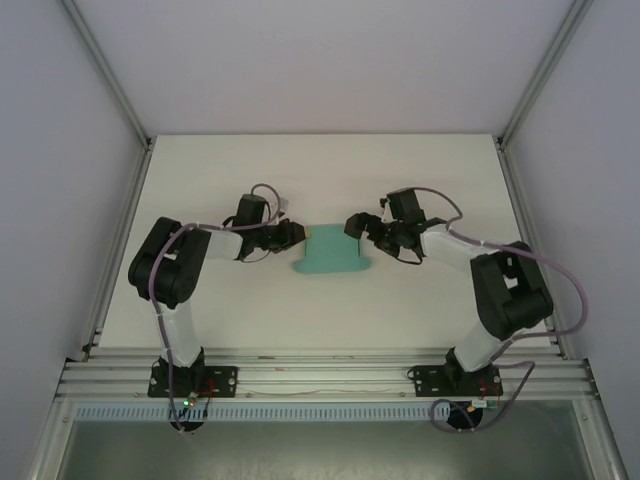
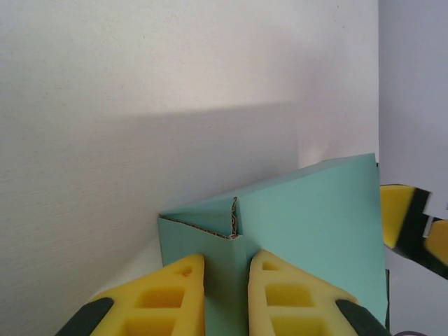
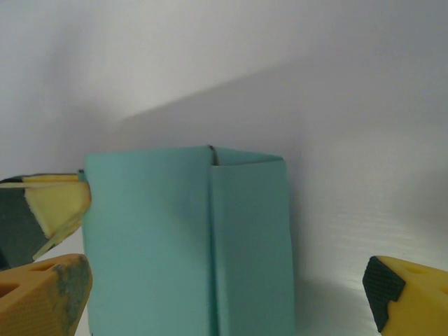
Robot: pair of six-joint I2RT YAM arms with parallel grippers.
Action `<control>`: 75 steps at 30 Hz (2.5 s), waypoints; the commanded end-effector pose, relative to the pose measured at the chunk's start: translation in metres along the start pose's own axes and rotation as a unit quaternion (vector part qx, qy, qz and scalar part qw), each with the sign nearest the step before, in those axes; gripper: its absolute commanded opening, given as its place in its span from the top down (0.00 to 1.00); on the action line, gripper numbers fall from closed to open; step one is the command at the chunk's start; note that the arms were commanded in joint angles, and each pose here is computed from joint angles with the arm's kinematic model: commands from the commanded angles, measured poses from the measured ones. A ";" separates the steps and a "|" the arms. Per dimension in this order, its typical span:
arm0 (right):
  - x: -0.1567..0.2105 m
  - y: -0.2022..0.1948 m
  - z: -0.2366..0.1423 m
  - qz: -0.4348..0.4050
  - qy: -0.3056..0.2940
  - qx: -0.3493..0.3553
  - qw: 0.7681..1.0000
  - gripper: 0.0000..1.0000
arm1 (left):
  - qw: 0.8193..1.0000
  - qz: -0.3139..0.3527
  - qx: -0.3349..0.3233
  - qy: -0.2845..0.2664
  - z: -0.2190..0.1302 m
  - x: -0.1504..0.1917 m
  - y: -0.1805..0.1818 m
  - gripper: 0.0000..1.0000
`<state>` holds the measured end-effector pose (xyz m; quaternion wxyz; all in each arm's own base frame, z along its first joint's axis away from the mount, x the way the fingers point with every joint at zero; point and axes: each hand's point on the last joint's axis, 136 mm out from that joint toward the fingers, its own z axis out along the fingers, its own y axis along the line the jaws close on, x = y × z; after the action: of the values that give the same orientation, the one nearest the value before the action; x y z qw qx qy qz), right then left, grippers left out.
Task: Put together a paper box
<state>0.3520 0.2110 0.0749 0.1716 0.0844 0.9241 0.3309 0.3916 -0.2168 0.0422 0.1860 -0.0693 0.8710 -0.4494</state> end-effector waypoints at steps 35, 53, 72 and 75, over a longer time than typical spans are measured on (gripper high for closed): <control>-0.009 0.066 -0.040 0.165 0.067 -0.087 0.980 0.63 | 0.925 0.376 -0.039 -0.045 -0.081 -0.043 -0.119 0.00; 0.018 0.098 -0.087 0.377 0.242 -0.089 0.890 0.70 | 0.632 0.730 -0.231 0.118 -0.095 0.023 -0.111 0.00; 0.016 0.104 -0.083 0.415 0.262 -0.113 0.864 0.70 | 0.608 0.757 -0.231 0.064 -0.086 0.015 -0.125 0.25; 0.018 0.105 -0.084 0.414 0.266 -0.115 0.863 0.68 | 0.610 0.756 -0.226 0.066 -0.085 0.015 -0.128 0.35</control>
<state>0.3171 0.2429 0.1827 -0.2092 0.3652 0.7793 0.4643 0.3318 -0.2290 0.1781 0.3660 0.6074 0.7037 0.0441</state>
